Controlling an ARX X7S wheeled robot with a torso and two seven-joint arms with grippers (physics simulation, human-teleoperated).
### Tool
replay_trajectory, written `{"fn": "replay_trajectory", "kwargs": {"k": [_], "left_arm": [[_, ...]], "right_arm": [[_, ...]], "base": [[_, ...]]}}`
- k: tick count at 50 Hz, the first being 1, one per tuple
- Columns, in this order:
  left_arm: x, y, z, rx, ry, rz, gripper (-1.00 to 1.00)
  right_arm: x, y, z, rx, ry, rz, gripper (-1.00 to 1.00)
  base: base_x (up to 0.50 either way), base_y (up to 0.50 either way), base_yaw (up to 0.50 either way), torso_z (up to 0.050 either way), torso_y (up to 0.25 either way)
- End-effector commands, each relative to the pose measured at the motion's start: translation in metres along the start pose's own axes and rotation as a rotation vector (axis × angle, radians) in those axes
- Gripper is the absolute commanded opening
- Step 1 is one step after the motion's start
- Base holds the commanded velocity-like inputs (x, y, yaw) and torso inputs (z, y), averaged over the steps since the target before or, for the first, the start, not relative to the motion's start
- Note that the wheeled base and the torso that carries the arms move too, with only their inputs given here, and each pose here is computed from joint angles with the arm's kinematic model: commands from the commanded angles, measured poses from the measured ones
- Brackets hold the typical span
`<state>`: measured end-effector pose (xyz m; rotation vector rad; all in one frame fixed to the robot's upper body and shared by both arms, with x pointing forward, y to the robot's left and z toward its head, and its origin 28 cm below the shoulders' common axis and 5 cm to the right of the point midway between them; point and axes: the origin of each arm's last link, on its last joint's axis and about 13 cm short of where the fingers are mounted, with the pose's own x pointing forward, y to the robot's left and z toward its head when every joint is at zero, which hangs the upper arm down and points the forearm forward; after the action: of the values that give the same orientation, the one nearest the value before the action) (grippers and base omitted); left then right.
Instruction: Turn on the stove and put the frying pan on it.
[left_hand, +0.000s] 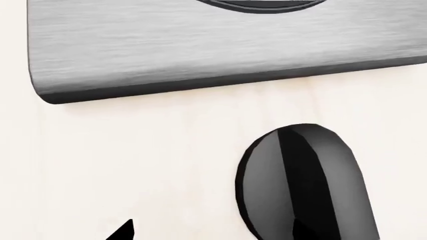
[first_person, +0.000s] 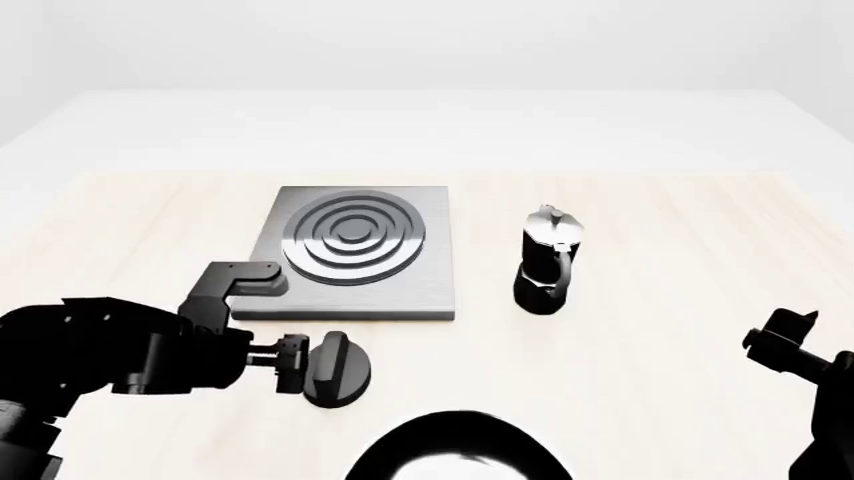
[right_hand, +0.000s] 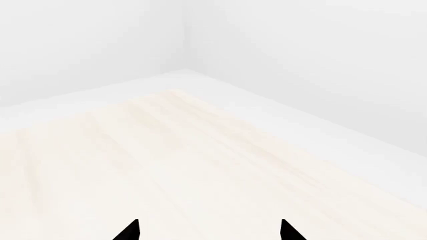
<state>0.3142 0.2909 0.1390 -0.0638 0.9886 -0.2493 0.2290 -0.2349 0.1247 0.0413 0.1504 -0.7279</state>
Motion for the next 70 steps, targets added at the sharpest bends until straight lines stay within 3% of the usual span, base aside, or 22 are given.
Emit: {"fn": "replay_trajectory", "kwargs": {"k": [1,25,35,48,52,59,70], "left_arm": [[0.010,0.000,-0.002,0.002,0.018,-0.013,1.00],[0.026,-0.004,-0.002,0.012,0.057,-0.017,1.00],[0.019,-0.014,-0.004,0.083,0.057,-0.090,1.00],[0.020,-0.025,0.005,0.105,0.022,-0.130,1.00],[0.026,-0.024,0.014,0.053,-0.018,-0.082,1.00],[0.029,-0.026,0.027,0.035,-0.061,-0.046,1.00],[0.034,-0.022,0.044,-0.100,-0.119,0.096,1.00]], "right_arm": [[-0.001,0.000,0.000,0.002,0.000,0.001,1.00],[-0.001,0.000,0.003,0.006,-0.006,0.003,1.00],[-0.001,0.000,0.002,0.005,-0.004,0.005,1.00],[-0.001,0.000,0.001,0.007,-0.002,0.006,1.00],[-0.001,0.000,0.001,0.007,-0.001,0.005,1.00],[-0.001,-0.001,0.001,0.010,-0.001,0.004,1.00],[-0.002,-0.002,0.001,0.011,-0.002,0.004,1.00]], "base": [[0.00,0.00,0.00,0.000,0.000],[0.00,0.00,0.00,0.000,0.000],[0.00,0.00,0.00,0.000,0.000],[0.00,0.00,0.00,0.000,0.000],[0.00,0.00,0.00,0.000,0.000],[0.00,0.00,0.00,0.000,0.000],[0.00,0.00,0.00,0.000,0.000]]}}
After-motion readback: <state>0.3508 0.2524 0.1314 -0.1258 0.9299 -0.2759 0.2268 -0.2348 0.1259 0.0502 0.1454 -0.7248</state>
